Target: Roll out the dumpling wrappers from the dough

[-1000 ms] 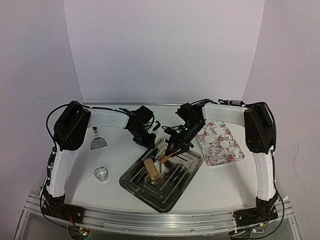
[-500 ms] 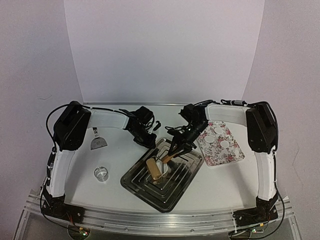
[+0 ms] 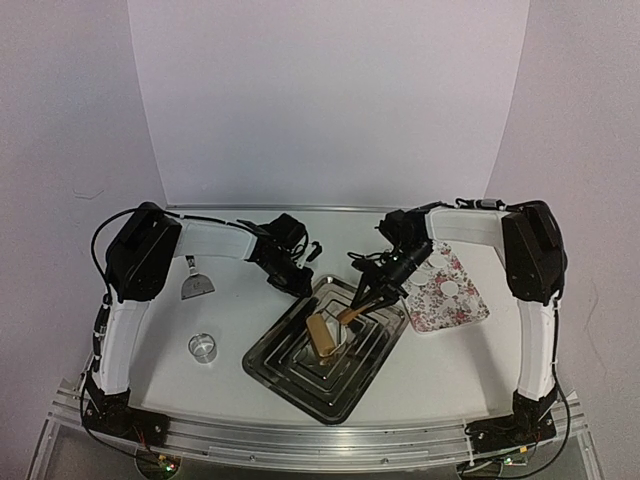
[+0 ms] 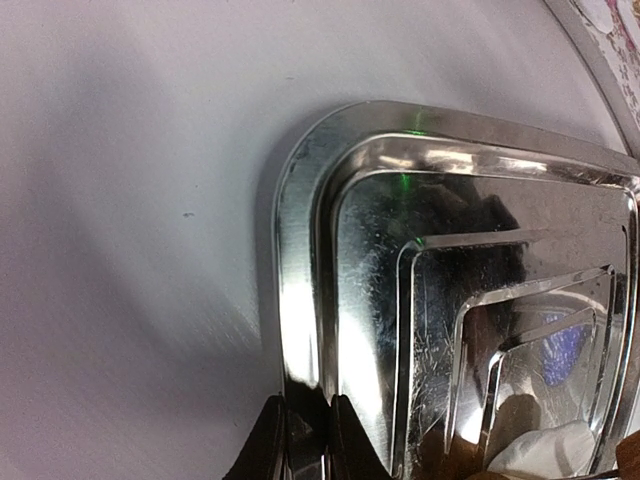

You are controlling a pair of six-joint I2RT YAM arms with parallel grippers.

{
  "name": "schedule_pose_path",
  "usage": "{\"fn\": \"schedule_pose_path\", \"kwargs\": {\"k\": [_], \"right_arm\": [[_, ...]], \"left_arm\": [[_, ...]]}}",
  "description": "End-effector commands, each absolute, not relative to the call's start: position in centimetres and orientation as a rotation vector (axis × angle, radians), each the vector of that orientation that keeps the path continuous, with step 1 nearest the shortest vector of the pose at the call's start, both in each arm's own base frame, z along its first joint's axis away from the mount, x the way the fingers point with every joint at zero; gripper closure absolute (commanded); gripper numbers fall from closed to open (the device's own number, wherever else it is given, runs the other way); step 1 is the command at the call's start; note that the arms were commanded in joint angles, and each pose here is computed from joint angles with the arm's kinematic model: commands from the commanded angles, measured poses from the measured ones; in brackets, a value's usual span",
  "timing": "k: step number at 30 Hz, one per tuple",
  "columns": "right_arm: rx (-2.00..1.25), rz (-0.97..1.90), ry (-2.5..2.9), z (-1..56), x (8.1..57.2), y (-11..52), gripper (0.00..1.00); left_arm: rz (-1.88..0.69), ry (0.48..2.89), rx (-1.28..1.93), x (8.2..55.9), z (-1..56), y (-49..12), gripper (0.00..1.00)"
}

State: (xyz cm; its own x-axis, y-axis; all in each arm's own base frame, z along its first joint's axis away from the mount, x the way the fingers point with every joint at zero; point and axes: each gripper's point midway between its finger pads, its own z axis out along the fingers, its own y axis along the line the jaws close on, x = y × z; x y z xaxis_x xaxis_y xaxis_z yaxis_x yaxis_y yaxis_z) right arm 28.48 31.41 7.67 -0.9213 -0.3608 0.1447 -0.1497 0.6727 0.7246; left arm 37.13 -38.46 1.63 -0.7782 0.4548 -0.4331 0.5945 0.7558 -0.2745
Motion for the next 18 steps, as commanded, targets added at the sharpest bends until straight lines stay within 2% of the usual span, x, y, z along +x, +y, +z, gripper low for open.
{"fn": "schedule_pose_path", "kwargs": {"k": [1, 9, 18], "right_arm": [[0.262, -0.313, -2.784, -1.3, 28.3, 23.8, 1.0], [0.162, -0.287, -2.779, -0.9, 27.9, 18.5, 1.0], [0.127, -0.289, -2.751, -1.8, 27.3, 17.6, 1.0]], "left_arm": [[-0.367, 2.76, 0.866, 35.3, -2.9, -34.4, 1.0], [-0.361, 2.768, 0.84, 35.8, -3.0, -33.3, 1.0], [-0.349, 2.774, 0.835, 36.0, -3.1, -33.0, 1.0]]}}
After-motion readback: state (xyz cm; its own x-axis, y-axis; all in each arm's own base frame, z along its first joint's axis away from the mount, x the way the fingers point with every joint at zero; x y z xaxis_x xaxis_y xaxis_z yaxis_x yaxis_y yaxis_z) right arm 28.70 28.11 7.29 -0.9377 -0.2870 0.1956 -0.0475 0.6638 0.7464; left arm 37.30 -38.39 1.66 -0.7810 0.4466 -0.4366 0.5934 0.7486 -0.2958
